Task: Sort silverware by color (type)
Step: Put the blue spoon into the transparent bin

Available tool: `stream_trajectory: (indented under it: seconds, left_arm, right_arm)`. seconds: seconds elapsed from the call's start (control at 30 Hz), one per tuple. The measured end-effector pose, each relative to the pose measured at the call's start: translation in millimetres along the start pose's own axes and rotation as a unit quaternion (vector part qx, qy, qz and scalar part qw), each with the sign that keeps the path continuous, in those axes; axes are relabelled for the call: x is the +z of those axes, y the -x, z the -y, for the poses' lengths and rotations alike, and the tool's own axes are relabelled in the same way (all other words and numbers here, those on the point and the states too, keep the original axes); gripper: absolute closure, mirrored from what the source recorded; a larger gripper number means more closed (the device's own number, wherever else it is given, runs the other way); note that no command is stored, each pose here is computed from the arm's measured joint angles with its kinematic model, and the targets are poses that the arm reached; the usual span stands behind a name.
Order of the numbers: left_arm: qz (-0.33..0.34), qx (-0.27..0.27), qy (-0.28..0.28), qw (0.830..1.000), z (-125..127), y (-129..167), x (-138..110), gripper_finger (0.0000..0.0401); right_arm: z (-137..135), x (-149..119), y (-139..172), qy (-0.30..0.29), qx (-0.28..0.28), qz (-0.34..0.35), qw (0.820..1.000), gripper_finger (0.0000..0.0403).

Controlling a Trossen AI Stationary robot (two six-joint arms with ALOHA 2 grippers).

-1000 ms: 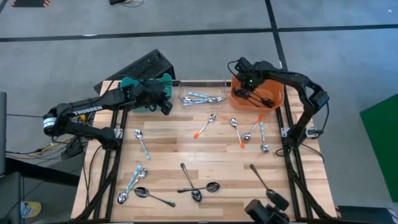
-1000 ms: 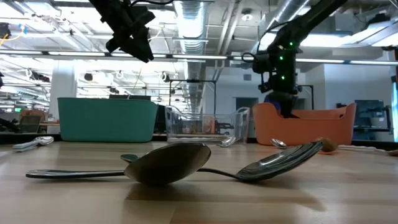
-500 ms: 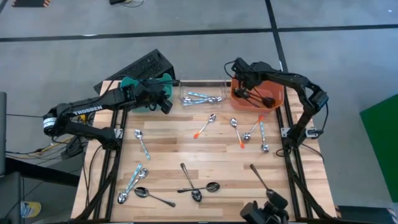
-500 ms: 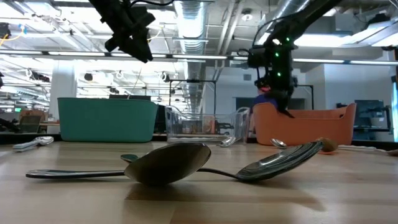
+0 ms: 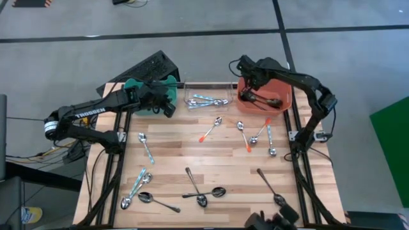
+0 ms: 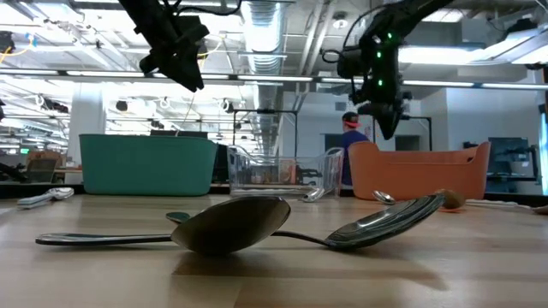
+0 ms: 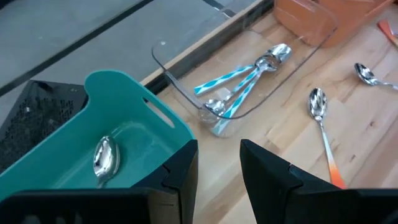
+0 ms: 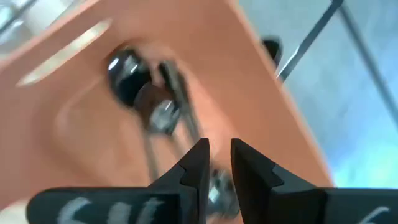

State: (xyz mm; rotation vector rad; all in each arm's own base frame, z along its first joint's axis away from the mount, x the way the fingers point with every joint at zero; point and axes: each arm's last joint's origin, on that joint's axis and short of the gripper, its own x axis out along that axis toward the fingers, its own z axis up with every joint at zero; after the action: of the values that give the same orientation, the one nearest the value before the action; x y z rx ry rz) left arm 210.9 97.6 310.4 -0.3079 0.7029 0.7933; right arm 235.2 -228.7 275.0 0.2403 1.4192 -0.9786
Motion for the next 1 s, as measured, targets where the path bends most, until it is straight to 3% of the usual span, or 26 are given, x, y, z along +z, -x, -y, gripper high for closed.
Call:
stream_trajectory:
  seconds: [0.17,0.43,0.53,0.63,1.0]
  left_arm:
    - [-0.013,0.004,-0.004,1.0,-0.8,-0.1,-2.6,0.0294]
    - [-0.018,0.004,-0.021,1.0,-1.1,-0.1,-3.5,0.0294]
    - [-0.02,0.001,-0.023,1.0,-0.9,-0.1,-3.7,0.0294]
    - [-0.021,-0.004,-0.033,0.999,-0.7,0.0,-3.8,0.0294]
    - [-0.021,-0.006,-0.045,0.999,-0.6,0.0,-3.8,0.0294]
  right_arm:
    - [-12.6,-10.3,43.5,-0.053,0.004,-0.048,0.997,0.0314]
    - [-55.7,-39.4,91.2,-0.089,0.085,-0.066,0.99,0.0314]
    - [-73.4,-57.3,89.0,-0.093,0.076,-0.081,0.989,0.0314]
    - [-84.0,-77.6,81.6,-0.134,0.058,-0.101,0.984,0.0314]
    - [-91.7,-143.7,49.7,-0.272,0.084,-0.169,0.944,0.0314]
